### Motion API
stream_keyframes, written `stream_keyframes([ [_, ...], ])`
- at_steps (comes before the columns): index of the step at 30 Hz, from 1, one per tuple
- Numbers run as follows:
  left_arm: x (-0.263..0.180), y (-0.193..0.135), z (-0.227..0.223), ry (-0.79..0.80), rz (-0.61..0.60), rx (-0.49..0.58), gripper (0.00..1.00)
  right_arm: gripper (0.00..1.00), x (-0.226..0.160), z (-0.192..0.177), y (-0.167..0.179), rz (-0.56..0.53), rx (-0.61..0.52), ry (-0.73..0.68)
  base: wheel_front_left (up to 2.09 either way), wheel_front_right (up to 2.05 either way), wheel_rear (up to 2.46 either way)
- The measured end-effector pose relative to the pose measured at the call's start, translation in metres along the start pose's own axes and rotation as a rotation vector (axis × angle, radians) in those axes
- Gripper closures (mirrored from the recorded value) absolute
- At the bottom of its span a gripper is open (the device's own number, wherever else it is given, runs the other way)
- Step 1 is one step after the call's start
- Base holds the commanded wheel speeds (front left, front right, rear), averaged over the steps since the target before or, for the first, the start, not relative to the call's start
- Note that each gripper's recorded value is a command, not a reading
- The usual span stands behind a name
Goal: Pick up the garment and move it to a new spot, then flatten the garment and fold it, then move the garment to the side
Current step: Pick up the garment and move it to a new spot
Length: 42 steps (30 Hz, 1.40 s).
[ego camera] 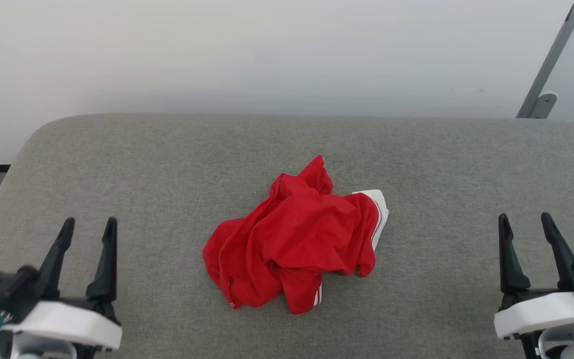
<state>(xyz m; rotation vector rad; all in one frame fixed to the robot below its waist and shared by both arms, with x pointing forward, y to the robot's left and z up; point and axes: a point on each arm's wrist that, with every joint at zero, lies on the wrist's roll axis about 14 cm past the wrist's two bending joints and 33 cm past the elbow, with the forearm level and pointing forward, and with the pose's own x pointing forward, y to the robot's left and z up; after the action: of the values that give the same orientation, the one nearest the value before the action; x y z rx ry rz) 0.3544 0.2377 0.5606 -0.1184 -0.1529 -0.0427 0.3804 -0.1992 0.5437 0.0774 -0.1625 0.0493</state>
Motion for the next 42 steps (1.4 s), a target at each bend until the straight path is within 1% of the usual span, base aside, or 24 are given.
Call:
stream_keyframes([
  [10,-0.022,0.014,-0.003,-0.02,0.044,-0.006,0.0,0.0,-0.008,-0.007,0.002,-0.004,0.001,0.015,0.0,0.0,0.0],
  [20,-0.026,0.011,-0.009,-0.026,0.037,-0.03,0.0,0.0,-0.019,-0.016,-0.002,-0.027,0.012,0.034,0.0,0.0,0.0],
  [42,-0.026,0.001,-0.023,-0.014,0.045,-0.072,0.0,0.0,-0.021,-0.02,0.0,-0.038,0.033,0.036,0.0,0.0,0.0],
])
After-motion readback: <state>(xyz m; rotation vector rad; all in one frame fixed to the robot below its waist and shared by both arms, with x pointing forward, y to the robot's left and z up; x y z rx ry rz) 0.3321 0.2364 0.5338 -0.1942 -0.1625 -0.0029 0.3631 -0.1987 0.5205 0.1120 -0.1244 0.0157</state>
